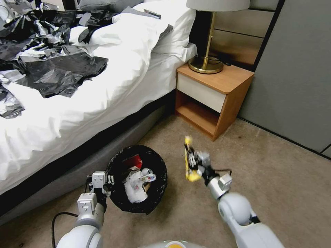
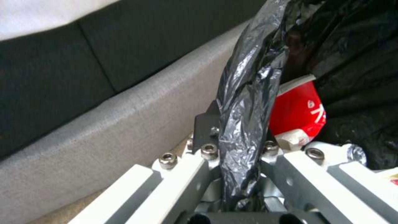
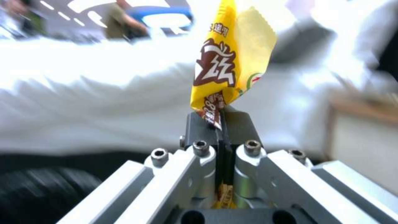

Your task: Pick up the trash bin, then pick up the garbage from the floor and place it into the trash bin.

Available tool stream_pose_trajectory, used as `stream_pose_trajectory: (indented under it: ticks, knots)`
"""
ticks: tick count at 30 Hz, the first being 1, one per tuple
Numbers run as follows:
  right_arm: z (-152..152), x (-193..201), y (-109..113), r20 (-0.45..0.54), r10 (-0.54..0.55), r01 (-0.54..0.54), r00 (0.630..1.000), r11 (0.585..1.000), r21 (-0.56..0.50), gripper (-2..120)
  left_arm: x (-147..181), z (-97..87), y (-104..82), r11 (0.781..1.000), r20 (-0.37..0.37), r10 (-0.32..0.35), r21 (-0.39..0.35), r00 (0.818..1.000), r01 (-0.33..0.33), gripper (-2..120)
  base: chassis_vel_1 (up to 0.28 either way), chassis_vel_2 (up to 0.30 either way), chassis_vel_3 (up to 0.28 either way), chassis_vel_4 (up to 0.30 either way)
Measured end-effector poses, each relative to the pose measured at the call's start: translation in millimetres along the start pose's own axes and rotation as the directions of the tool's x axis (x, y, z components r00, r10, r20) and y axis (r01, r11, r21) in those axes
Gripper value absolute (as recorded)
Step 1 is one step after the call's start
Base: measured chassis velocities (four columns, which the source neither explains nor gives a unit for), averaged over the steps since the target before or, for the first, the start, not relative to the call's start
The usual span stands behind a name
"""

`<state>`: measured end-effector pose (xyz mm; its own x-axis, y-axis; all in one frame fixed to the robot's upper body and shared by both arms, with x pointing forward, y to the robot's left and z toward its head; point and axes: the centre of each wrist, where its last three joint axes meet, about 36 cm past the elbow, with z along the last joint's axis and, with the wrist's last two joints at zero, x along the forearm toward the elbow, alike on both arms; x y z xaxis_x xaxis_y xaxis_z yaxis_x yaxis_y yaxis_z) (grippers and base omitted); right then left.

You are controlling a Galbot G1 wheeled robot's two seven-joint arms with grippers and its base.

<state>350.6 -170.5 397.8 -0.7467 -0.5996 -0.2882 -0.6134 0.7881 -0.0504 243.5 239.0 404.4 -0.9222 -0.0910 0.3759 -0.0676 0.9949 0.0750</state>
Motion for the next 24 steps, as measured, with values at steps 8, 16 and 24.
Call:
stream_pose_trajectory:
  ticks: [8, 16, 24]
  knots:
    - [-20, -7, 38, 0.014, -0.149, 0.149, 0.989, 0.989, 0.010, 0, 8, 0.0, -1.1, 1.000, -0.002, 0.001, -0.009, 1.000, -0.001, 1, 0.000, 0.000, 0.000, 0.000]
    - [26, -9, 58, -0.089, -0.186, 0.183, 0.978, 0.982, -0.041, 0, 11, 1.2, -4.5, 1.000, -0.005, 0.003, -0.013, 1.000, -0.003, 1, 0.000, 0.000, 0.000, 0.000]
    - [56, -19, 73, -0.140, -0.209, 0.202, 0.968, 0.977, -0.061, 0, 12, 2.5, -6.6, 1.000, -0.008, 0.006, -0.014, 1.000, -0.007, 1, 0.000, 0.000, 0.000, 0.000]
